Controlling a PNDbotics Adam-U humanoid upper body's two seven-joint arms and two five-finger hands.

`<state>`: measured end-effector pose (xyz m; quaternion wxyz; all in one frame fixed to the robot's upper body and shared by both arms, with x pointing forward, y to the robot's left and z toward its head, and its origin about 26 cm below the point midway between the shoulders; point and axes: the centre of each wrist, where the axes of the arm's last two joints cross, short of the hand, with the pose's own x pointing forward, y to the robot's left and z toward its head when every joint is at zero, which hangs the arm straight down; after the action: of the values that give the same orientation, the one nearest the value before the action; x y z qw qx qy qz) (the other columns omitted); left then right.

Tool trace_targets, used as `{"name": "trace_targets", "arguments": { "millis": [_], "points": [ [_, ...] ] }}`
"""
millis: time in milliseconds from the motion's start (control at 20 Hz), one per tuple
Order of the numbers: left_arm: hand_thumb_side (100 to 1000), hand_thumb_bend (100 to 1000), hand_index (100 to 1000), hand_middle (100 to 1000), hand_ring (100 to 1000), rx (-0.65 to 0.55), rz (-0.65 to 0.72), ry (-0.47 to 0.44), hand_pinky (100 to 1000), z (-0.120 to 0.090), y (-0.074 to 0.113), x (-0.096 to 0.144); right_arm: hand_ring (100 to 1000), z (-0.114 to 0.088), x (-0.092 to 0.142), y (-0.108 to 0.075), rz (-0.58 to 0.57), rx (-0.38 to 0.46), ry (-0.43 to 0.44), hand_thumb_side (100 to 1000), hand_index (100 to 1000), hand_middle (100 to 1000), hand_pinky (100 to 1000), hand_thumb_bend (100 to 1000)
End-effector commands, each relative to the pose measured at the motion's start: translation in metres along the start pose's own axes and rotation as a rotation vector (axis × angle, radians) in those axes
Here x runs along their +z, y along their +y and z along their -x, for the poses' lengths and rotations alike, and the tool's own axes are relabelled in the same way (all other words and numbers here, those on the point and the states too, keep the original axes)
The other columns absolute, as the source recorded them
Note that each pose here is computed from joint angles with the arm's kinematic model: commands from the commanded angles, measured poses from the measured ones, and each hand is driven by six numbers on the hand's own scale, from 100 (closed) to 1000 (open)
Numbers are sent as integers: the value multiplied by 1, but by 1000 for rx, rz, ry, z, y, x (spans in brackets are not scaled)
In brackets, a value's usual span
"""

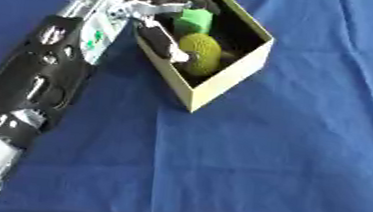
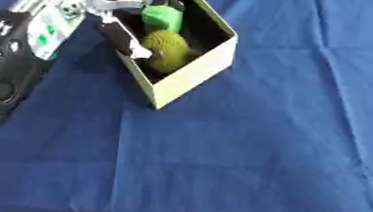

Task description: Pick up objects on the table and place them in the box.

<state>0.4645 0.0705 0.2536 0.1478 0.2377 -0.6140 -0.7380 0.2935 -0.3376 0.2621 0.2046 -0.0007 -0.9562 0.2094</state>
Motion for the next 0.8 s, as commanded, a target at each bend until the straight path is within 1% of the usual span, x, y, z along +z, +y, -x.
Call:
{"name": "trace_targets", "arguments": {
  "millis": [50,150,250,300,350,450,500,550,600,700,750,800],
  "points": [
    [525,537,959,865,946,-43,-96,-3,931,0,17,5,754,-7,-3,-3,-13,19,-14,579,724,506,871,100],
    [517,504,956,857,939,-45,-142,-9,921,-1,21,6,755,-6,-3,-2,-13,19,-11,579,724,506,871,100],
    [519,448,948,844,928,-34,-192,-12,907,-3,24,7,755,-6,-3,-2,-13,18,-9,579,724,506,871,100],
    [517,441,946,841,926,-25,-219,-11,904,-4,27,8,755,-6,-2,-2,-14,18,-9,579,724,506,871,100],
    [499,368,934,819,909,-10,-255,-9,883,-4,30,9,755,-6,-2,-2,-14,18,-8,579,724,506,871,100],
    [491,312,925,801,894,26,-328,-9,866,-5,38,14,755,-6,-2,-2,-14,20,-5,580,724,506,871,100],
    [490,304,923,798,891,43,-360,-11,863,-6,43,17,755,-6,-1,-2,-14,21,-4,580,724,506,871,100],
    [479,231,911,783,874,63,-402,-15,844,-6,49,21,755,-6,-1,-3,-13,22,-3,579,724,506,871,100],
    [474,214,909,781,870,80,-441,-19,839,-7,55,26,755,-6,-1,-3,-12,24,-3,579,724,506,871,100],
    [408,119,904,769,853,108,-525,-34,822,-10,72,42,754,-7,-1,-4,-9,29,-6,577,725,507,870,100],
    [386,100,899,767,851,120,-574,-36,820,-10,81,54,754,-7,-2,-4,-7,32,-9,576,725,508,869,100],
    [381,100,896,765,849,133,-629,-34,818,-10,89,69,754,-8,-3,-5,-7,36,-14,576,725,508,869,100]
  ]
}}
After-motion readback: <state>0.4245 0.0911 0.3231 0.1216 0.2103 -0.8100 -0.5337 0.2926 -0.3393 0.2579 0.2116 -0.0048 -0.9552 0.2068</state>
